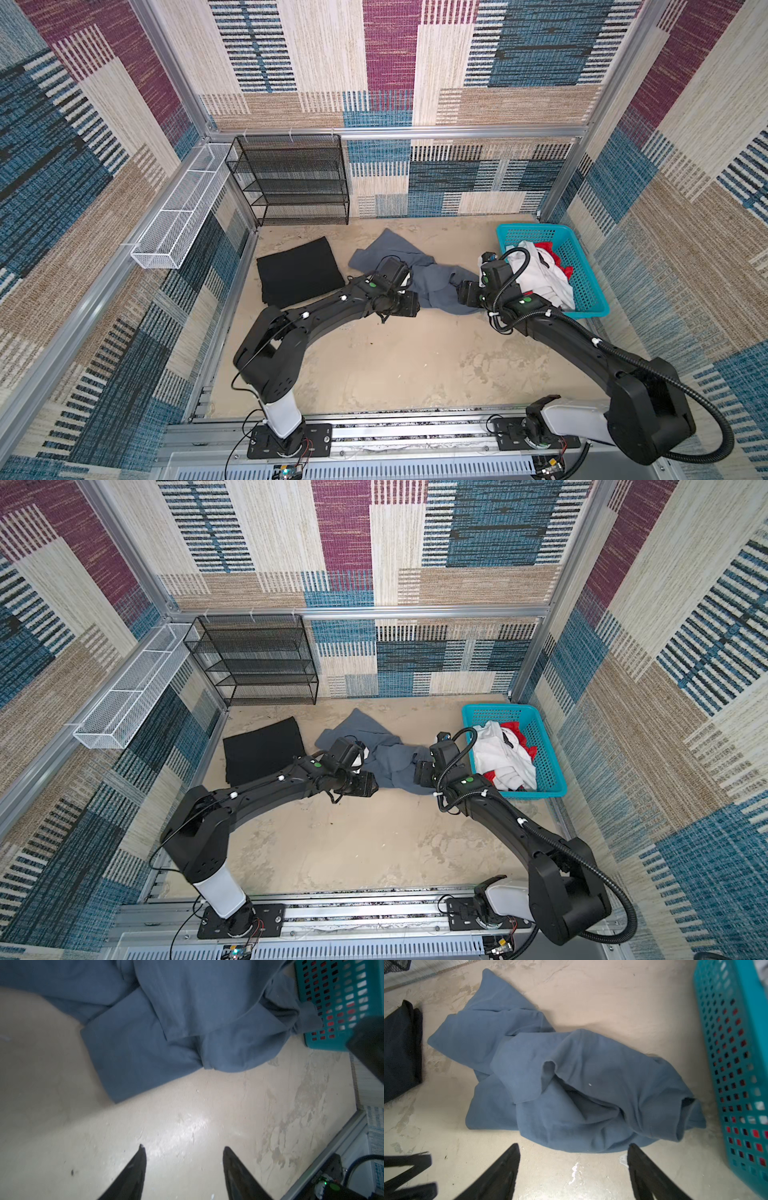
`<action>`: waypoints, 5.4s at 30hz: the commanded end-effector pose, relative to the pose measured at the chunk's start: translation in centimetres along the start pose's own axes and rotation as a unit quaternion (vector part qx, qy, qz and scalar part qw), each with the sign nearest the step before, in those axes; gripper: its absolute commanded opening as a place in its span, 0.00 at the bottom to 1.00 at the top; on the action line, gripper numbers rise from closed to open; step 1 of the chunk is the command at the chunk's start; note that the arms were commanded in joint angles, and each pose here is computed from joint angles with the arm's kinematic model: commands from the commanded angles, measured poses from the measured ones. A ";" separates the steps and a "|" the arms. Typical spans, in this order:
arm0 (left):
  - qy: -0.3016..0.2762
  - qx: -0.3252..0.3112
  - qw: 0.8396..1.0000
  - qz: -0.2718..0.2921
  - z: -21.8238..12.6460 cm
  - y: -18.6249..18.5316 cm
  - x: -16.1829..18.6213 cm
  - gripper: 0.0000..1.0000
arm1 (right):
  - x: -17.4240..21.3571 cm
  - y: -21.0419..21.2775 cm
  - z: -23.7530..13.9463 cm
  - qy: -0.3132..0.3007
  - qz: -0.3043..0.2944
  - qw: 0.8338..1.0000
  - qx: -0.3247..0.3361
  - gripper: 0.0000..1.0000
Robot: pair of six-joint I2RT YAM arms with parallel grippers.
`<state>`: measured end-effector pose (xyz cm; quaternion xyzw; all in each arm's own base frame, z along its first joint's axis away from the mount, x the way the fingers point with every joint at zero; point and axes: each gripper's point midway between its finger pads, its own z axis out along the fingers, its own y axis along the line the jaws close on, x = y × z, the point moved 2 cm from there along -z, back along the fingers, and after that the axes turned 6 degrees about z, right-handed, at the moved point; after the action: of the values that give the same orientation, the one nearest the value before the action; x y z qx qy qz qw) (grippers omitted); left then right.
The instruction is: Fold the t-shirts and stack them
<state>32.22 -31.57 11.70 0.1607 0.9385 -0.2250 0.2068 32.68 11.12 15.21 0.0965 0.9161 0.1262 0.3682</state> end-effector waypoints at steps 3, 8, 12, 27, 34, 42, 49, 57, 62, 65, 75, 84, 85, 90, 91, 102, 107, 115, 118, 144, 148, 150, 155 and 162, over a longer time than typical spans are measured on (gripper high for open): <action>-0.014 0.019 0.999 -0.026 3.1 -1.6 -3.1 0.57 | 0.0 -1.0 -0.9 -0.006 0.007 1.000 -0.009 0.82; -0.010 0.010 0.999 -0.047 5.8 -1.6 -4.7 0.55 | 0.7 -1.8 -1.2 -0.002 0.001 1.000 -0.013 0.84; -0.004 -0.004 0.998 -0.062 7.8 -1.3 -5.4 0.54 | 1.0 -1.9 -1.4 -0.001 -0.002 1.000 -0.019 0.84; -0.030 -0.011 0.998 -0.046 6.2 -1.7 -7.0 0.15 | 2.5 -2.1 -0.5 0.023 -0.004 0.999 -0.033 0.85; -0.027 -0.013 0.999 -0.036 6.1 -1.7 -6.9 0.02 | 2.4 -2.0 -0.6 0.025 0.000 0.999 -0.037 0.85; -0.014 -0.022 0.998 -0.051 7.0 -1.1 -6.1 0.33 | 2.9 -2.3 -0.9 0.028 0.003 0.999 -0.034 0.85; -0.013 -0.020 0.998 -0.054 7.7 -1.0 -6.1 0.18 | 2.8 -2.4 -1.1 0.026 -0.001 0.999 -0.031 0.85; -0.028 -0.022 0.998 -0.045 6.2 -1.3 -6.9 0.00 | 3.0 -2.3 -0.8 0.030 0.000 0.999 -0.033 0.85; -0.033 -0.014 0.999 -0.039 5.8 -1.7 -7.2 0.00 | 3.1 -2.2 -0.7 0.032 0.002 0.999 -0.037 0.85; -0.041 -0.004 0.998 -0.038 5.0 -2.2 -7.6 0.00 | 2.8 -2.3 -1.0 0.027 0.003 0.999 -0.034 0.86; -0.098 0.059 0.993 0.015 0.6 -8.0 -15.6 0.00 | -0.6 -3.7 -3.4 -0.028 0.030 0.999 -0.011 0.86; -0.253 0.151 0.945 0.140 -16.6 -16.8 -20.8 0.00 | -2.0 -3.8 -5.9 -0.066 0.022 0.998 -0.007 0.85; -0.284 0.157 0.934 0.149 -19.5 -17.1 -20.7 0.00 | -2.2 -3.8 -6.2 -0.072 0.021 0.997 -0.005 0.86; -0.399 0.023 0.911 0.102 -29.9 -10.0 -17.7 0.00 | -3.5 -3.5 -8.0 -0.101 0.019 0.995 -0.008 0.86; -0.397 -0.020 0.914 0.081 -30.4 -7.5 -16.8 0.00 | -3.6 -3.3 -8.2 -0.103 0.018 0.994 -0.015 0.85; -0.334 -0.222 0.900 -0.172 -23.2 16.9 -7.6 0.00 | -0.3 0.0 -4.6 -0.011 -0.002 0.992 -0.129 0.88; -0.265 -0.263 0.911 -0.174 -19.4 19.6 -8.6 0.00 | 1.4 -0.1 -3.3 0.025 -0.012 0.991 -0.130 0.87; -0.244 -0.222 0.927 -0.179 -17.3 19.0 -6.7 0.00 | 1.8 2.2 -0.4 0.059 -0.029 0.988 -0.140 0.85; -0.245 -0.223 0.926 -0.180 -18.1 18.8 -5.3 0.00 | 0.3 4.1 2.3 0.062 -0.032 0.987 -0.146 0.85; -0.233 -0.175 0.942 -0.168 -20.3 16.3 1.4 0.00 | -5.8 10.2 21.6 0.110 -0.069 0.982 -0.136 0.03; -0.235 -0.176 0.943 -0.154 -20.5 16.2 0.8 0.00 | -8.3 8.4 18.4 0.083 -0.031 0.984 -0.154 0.00; -0.236 -0.177 0.944 -0.148 -20.4 16.2 0.4 0.00 | -9.3 6.3 15.6 0.061 -0.004 0.987 -0.151 0.00; -0.241 -0.167 0.946 -0.139 -19.8 16.2 -1.5 0.00 | -8.0 1.7 7.9 0.023 0.012 0.996 -0.086 0.00; -0.206 -0.192 0.946 -0.158 -17.2 17.8 -1.6 0.00 | 3.0 0.3 -1.9 0.079 0.059 0.989 -0.107 0.01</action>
<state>34.48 -8.76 20.25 -0.0761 0.9148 -0.1125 0.3803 33.35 11.41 14.75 0.0826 0.9157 0.2311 0.3183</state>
